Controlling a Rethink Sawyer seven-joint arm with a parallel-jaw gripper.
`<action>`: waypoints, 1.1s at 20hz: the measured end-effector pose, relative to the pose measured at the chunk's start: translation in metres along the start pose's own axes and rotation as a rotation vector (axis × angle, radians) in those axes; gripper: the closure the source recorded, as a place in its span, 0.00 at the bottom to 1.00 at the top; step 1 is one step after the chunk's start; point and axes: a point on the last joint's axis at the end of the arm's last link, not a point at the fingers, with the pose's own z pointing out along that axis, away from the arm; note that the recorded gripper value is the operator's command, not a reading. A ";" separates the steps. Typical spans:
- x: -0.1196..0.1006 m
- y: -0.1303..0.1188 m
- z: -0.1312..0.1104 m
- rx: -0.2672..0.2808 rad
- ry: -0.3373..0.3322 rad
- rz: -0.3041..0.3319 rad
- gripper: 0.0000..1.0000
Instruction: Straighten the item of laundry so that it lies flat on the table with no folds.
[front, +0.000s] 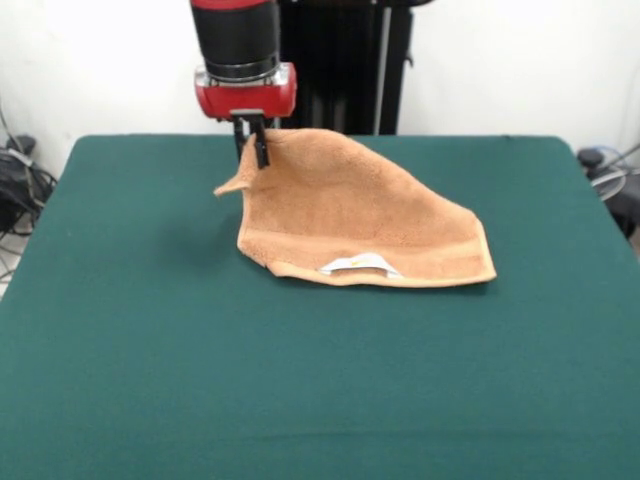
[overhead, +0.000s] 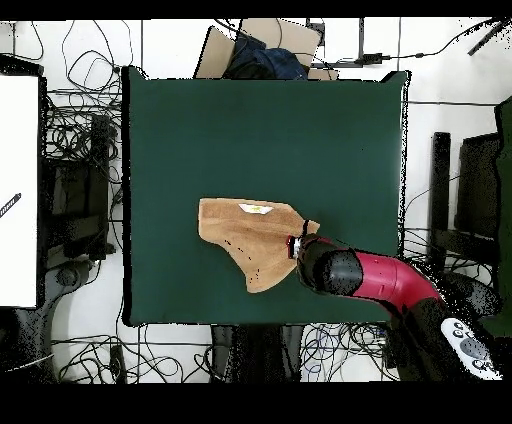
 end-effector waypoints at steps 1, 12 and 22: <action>0.000 0.000 0.000 -0.001 0.000 -0.001 1.00; -0.005 0.011 -0.001 -0.004 -0.018 -0.021 1.00; 0.019 0.061 -0.020 0.016 -0.075 -0.110 1.00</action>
